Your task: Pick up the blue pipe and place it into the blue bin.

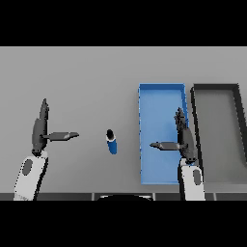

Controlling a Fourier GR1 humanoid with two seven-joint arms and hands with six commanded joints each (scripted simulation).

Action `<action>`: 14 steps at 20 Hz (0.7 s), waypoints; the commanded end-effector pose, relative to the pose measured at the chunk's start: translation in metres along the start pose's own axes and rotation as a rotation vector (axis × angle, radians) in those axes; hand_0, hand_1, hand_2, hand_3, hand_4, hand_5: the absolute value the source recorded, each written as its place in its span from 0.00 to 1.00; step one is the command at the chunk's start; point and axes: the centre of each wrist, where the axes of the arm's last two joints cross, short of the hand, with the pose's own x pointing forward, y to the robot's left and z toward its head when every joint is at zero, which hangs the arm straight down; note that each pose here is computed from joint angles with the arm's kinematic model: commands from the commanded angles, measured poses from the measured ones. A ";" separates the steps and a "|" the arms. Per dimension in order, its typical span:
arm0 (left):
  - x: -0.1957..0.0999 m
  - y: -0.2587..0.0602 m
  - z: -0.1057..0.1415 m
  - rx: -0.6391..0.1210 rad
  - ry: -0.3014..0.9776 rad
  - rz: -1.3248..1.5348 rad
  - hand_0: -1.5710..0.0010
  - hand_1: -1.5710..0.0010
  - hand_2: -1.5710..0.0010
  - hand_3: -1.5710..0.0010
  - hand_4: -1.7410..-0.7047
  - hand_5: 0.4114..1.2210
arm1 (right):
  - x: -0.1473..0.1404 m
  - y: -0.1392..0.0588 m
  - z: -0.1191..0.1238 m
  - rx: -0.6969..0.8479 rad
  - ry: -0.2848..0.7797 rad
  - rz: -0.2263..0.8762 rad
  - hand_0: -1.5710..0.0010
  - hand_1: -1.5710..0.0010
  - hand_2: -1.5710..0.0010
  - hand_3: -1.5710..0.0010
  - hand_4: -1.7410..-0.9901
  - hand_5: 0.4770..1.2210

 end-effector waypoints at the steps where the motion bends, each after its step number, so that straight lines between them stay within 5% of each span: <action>1: 0.000 -0.001 0.000 0.000 -0.005 0.001 1.00 1.00 1.00 1.00 0.75 0.22 | 0.000 -0.001 0.000 -0.002 0.001 0.000 1.00 1.00 1.00 1.00 0.71 0.20; 6: 0.005 -0.013 -0.001 -0.007 -0.016 0.003 1.00 1.00 1.00 1.00 0.75 0.22 | 0.003 -0.013 -0.003 -0.006 0.001 0.005 1.00 1.00 1.00 1.00 0.71 0.20; 9: -0.012 0.019 0.013 -0.225 -0.066 -0.145 1.00 1.00 1.00 1.00 0.75 0.22 | 0.012 -0.034 0.018 0.068 -0.141 0.268 1.00 1.00 1.00 1.00 0.72 0.20; 14: -0.008 0.022 0.011 -0.330 -0.079 -0.151 1.00 1.00 1.00 1.00 0.75 0.22 | 0.015 -0.033 0.022 0.096 -0.121 0.307 1.00 1.00 1.00 1.00 0.72 0.20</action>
